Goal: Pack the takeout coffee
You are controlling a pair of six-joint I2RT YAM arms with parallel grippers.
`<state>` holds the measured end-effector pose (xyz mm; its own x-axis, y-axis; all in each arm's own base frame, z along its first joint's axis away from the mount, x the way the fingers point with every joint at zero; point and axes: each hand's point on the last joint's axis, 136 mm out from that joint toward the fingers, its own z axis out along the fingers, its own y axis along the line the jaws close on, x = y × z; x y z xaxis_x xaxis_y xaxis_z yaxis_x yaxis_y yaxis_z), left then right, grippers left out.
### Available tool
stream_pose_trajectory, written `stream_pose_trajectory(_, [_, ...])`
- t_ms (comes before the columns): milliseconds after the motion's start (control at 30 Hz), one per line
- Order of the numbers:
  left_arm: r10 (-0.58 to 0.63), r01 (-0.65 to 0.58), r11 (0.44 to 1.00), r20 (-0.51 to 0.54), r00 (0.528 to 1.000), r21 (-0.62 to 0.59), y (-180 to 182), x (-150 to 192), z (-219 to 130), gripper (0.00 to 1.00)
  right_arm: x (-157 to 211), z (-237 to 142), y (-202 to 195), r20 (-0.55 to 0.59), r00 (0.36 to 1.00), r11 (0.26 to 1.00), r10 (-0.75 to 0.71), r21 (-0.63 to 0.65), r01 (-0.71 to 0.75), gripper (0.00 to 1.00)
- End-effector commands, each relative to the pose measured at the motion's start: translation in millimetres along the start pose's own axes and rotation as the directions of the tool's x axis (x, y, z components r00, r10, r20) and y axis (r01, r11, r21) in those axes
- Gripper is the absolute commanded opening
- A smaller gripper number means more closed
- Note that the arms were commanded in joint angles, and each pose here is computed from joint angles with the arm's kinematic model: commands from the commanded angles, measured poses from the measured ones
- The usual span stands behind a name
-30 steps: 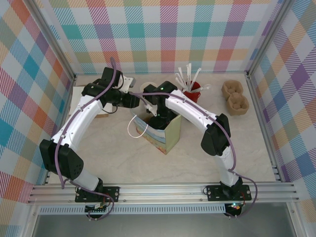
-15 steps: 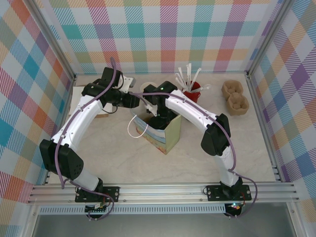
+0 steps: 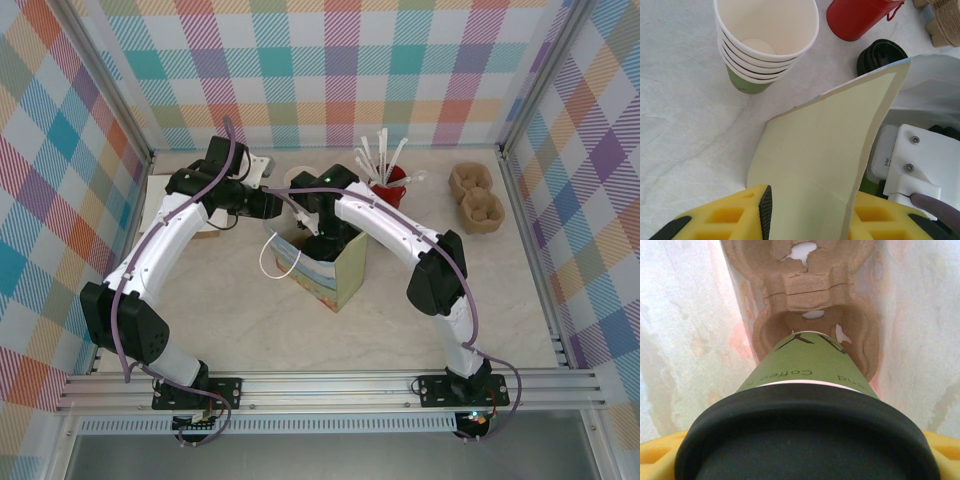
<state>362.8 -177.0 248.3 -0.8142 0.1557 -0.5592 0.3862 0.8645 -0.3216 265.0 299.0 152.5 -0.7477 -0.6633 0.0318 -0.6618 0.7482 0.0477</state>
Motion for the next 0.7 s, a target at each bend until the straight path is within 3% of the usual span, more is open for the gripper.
stream_pose_trajectory(0, [0.002,-0.002,1.0,0.026,1.0,0.013,-3,-6,-7,0.35,3,-13,-5,0.021,1.0,1.0,0.007,0.018,-0.007,0.78])
stream_pose_trajectory(400, [0.0,0.0,1.0,0.026,1.0,0.014,-3,-7,-6,0.35,5,-9,-16,0.001,1.0,0.996,0.005,0.085,-0.005,0.79])
stream_pose_trajectory(667, [0.0,-0.001,1.0,0.022,1.0,0.017,-3,-6,-5,0.35,4,-7,-11,-0.001,1.0,0.999,0.003,0.055,-0.003,0.79])
